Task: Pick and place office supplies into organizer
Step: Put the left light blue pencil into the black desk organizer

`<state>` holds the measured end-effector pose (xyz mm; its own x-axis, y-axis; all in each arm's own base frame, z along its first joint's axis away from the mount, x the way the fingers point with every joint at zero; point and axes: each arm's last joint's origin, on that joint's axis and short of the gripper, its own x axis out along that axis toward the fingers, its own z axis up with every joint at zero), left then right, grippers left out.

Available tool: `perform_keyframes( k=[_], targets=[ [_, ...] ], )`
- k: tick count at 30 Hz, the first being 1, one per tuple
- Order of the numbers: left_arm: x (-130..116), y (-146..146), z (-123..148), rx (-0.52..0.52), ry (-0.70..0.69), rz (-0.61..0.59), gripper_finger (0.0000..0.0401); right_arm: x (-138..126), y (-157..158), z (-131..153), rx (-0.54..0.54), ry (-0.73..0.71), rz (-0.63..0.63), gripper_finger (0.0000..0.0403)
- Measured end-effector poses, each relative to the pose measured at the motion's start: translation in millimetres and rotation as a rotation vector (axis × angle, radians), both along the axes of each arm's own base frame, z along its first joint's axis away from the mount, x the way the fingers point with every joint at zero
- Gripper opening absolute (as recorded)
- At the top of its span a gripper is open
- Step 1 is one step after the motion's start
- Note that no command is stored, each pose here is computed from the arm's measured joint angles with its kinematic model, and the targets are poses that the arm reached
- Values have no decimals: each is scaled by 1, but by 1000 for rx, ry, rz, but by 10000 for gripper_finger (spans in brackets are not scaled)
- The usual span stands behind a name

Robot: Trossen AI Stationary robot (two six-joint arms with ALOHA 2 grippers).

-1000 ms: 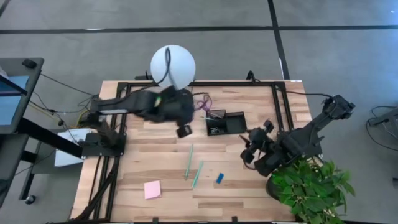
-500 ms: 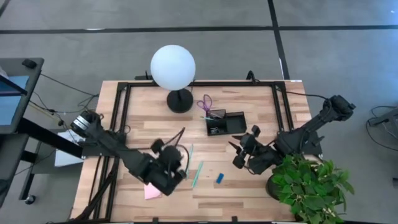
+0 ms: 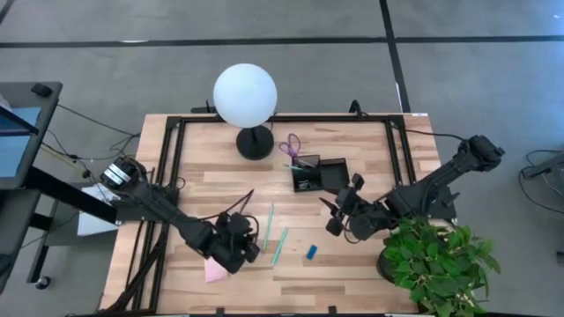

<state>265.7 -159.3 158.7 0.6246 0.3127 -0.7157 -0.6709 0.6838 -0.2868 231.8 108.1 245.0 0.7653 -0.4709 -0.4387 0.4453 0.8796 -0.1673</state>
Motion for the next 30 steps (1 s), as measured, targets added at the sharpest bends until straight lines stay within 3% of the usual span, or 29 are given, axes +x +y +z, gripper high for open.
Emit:
perform_keyframes(
  k=[4,10,19,30],
  targets=[
    [0,10,-18,-42,-66,-38,103,5,-10,0,10,8,-27,131],
    [7,24,-20,13,-84,-27,103,11,-22,-1,28,41,-28,131],
    [28,19,-4,9,-203,-329,103,14,-32,-2,41,49,-53,131],
    [39,25,-46,-37,-109,-283,103,12,-25,-2,65,58,-13,131]
  ],
)
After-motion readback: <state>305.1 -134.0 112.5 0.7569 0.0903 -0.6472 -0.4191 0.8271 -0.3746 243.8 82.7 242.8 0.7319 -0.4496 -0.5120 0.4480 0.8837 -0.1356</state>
